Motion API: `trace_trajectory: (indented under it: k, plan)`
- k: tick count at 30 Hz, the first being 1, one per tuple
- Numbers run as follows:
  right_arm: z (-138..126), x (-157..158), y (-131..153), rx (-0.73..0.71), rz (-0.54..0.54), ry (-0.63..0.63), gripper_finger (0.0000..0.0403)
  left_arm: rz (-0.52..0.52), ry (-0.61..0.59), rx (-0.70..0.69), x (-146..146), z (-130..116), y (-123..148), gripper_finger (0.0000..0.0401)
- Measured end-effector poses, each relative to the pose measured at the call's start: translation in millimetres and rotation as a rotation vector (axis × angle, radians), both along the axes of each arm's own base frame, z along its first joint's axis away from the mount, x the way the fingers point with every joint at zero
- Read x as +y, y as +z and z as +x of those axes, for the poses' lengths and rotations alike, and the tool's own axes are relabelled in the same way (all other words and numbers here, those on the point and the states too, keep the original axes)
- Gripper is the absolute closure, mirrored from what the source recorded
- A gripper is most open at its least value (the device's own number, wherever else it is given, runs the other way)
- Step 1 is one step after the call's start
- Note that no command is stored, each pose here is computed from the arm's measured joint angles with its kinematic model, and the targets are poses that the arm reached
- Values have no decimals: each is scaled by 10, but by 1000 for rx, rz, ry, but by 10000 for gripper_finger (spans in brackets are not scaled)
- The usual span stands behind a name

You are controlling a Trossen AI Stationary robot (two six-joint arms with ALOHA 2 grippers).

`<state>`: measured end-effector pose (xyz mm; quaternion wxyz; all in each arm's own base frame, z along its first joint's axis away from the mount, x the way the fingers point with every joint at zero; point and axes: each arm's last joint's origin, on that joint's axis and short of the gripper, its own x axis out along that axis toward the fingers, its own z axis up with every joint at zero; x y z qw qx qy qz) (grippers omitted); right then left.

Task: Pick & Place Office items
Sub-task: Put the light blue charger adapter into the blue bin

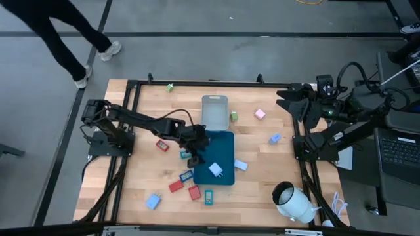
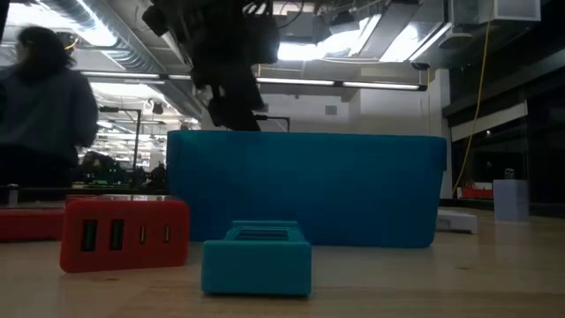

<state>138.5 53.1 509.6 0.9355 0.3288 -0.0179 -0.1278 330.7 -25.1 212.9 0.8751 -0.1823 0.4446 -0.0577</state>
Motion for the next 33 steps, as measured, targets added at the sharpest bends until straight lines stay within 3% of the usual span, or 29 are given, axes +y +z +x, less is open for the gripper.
trace_trajectory:
  k: [3,8,14,17,22,27,29,33]
  plan:
    - [0,0,0,0,0,0,55,-96,-36,38,-47,-137,140,111]
    - [0,0,7,-4,-9,1,55,-167,-82,123,-304,-526,442,118]
    - [0,-4,14,-7,-19,-14,55,-227,0,270,-749,-1069,693,118]
    - [0,-6,14,-8,-20,-25,55,-292,119,356,-1058,-1283,716,118]
    - [0,-8,38,-31,-6,-33,55,-408,454,549,-1534,-1580,596,118]
    - [1,-8,56,-45,-12,-33,55,-399,731,679,-1882,-1770,334,118]
    - [1,-7,66,-53,-9,-32,55,-384,823,708,-1947,-1782,231,118]
    - [2,-4,76,-62,-7,-20,55,-362,876,695,-1965,-1598,57,118]
